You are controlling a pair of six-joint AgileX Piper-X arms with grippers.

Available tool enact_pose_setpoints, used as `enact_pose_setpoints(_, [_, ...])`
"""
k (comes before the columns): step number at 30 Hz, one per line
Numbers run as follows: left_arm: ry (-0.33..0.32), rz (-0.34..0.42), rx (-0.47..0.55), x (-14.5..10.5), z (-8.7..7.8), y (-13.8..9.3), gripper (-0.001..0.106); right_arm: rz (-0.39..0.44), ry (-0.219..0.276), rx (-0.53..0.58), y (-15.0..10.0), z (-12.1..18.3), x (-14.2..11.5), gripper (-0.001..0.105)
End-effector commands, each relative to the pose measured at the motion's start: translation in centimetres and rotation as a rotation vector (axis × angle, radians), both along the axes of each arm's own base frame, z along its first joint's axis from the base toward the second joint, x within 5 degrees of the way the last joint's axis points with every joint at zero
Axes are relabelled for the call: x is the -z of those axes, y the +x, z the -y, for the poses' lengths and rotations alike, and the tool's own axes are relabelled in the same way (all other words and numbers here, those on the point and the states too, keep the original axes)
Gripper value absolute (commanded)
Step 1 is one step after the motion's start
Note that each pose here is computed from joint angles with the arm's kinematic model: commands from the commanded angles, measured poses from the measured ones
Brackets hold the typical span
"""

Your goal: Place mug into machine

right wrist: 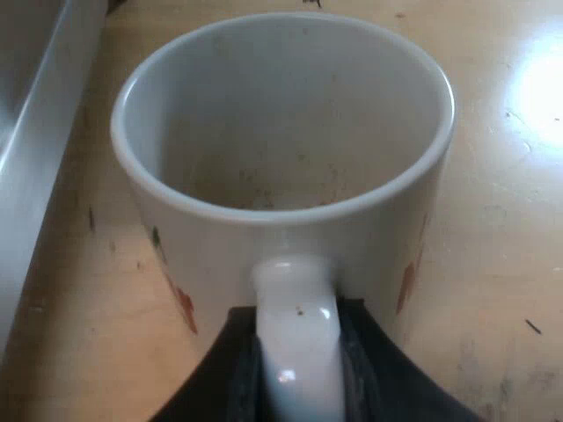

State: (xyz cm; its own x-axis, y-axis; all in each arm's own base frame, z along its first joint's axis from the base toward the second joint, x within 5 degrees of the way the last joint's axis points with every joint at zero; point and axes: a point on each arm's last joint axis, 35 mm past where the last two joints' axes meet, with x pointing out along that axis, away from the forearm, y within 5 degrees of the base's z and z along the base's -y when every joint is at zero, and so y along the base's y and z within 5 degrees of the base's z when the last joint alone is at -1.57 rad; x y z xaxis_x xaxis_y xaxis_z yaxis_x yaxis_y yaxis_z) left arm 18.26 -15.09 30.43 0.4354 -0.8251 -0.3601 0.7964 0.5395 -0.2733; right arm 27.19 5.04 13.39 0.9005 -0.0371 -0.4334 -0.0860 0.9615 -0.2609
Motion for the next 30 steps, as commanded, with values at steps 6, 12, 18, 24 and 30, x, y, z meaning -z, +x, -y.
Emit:
enact_pose_setpoints(6, [0.000,0.037,-0.048,-0.5,0.0,0.2,0.071,-0.022,-0.027,-0.017,-1.7,0.3,-3.6,0.000])
enact_pose_setpoints(12, [0.000,0.037,-0.048,-0.5,0.0,0.2,0.071,-0.032,-0.029,-0.017,-3.8,0.8,-6.5,0.000])
enact_pose_setpoints(18, [-0.009,0.042,-0.050,-1.1,-0.5,-0.4,0.071,-0.010,-0.024,-0.019,-6.6,1.3,-9.3,0.000])
enact_pose_setpoints(24, [-0.017,0.077,-0.082,-2.8,-2.2,-2.5,0.071,0.022,-0.037,-0.068,-10.0,1.3,-12.4,0.000])
enact_pose_setpoints(30, [0.008,0.067,-0.114,-3.6,-4.0,-4.8,0.071,0.018,-0.063,-0.188,-13.0,0.0,-14.5,0.000])
